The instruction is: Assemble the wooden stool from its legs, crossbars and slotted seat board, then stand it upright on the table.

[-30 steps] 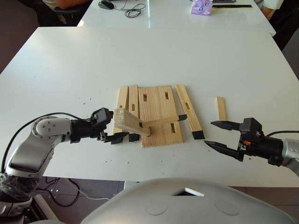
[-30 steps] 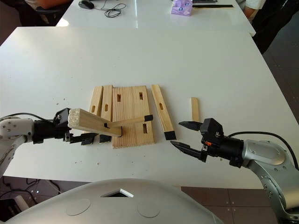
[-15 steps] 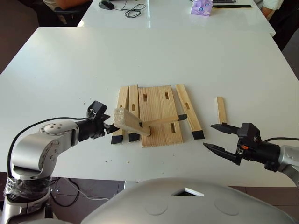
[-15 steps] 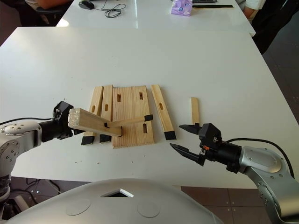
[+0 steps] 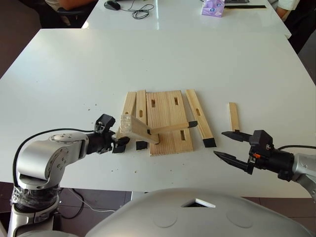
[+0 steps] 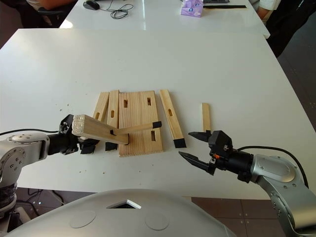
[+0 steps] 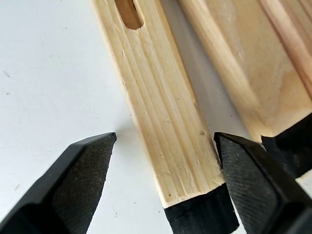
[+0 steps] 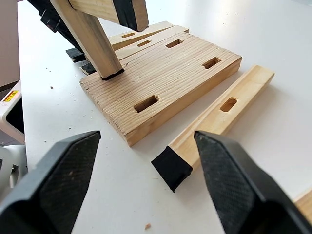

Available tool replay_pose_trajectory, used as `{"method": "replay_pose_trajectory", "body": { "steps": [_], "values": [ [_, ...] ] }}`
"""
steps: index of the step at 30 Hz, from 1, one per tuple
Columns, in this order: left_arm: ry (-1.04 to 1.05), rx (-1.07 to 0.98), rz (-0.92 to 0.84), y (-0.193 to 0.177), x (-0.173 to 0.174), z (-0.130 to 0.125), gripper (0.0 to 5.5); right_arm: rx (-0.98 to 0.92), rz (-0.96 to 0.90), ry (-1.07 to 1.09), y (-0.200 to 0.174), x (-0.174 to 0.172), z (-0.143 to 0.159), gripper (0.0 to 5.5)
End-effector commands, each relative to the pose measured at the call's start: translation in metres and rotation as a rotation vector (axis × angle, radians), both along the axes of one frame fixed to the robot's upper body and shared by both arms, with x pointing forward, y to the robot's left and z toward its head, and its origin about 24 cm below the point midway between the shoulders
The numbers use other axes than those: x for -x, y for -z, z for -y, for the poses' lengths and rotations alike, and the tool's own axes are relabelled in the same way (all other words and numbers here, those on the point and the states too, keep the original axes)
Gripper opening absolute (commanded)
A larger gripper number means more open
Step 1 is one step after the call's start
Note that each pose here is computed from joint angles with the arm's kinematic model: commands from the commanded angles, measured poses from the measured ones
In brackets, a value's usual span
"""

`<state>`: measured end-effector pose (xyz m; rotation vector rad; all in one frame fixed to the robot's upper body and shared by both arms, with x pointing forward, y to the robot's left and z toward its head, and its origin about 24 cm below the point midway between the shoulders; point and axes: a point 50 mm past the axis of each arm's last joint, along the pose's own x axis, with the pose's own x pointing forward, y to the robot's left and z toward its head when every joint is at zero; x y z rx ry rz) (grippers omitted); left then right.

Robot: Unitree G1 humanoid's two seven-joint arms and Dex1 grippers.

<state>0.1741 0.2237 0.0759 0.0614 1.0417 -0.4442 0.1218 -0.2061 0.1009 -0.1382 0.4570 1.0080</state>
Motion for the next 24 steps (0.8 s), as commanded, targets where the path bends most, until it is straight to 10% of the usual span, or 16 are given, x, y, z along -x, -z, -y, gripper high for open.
{"method": "replay_pose_trajectory", "body": {
  "steps": [1,11,24],
  "values": [
    [-0.090,-0.038,-0.041,0.009,-0.007,-0.011,3.74,-0.001,0.024,-0.001,0.001,-0.001,-0.005,3.56],
    [-0.098,-0.020,-0.077,0.024,-0.007,-0.003,3.74,0.001,0.039,0.007,0.001,-0.003,-0.006,3.56],
    [-0.251,-0.032,-0.038,0.045,-0.010,-0.020,2.04,0.006,0.055,0.010,-0.001,-0.008,-0.003,3.56]
  ]
}}
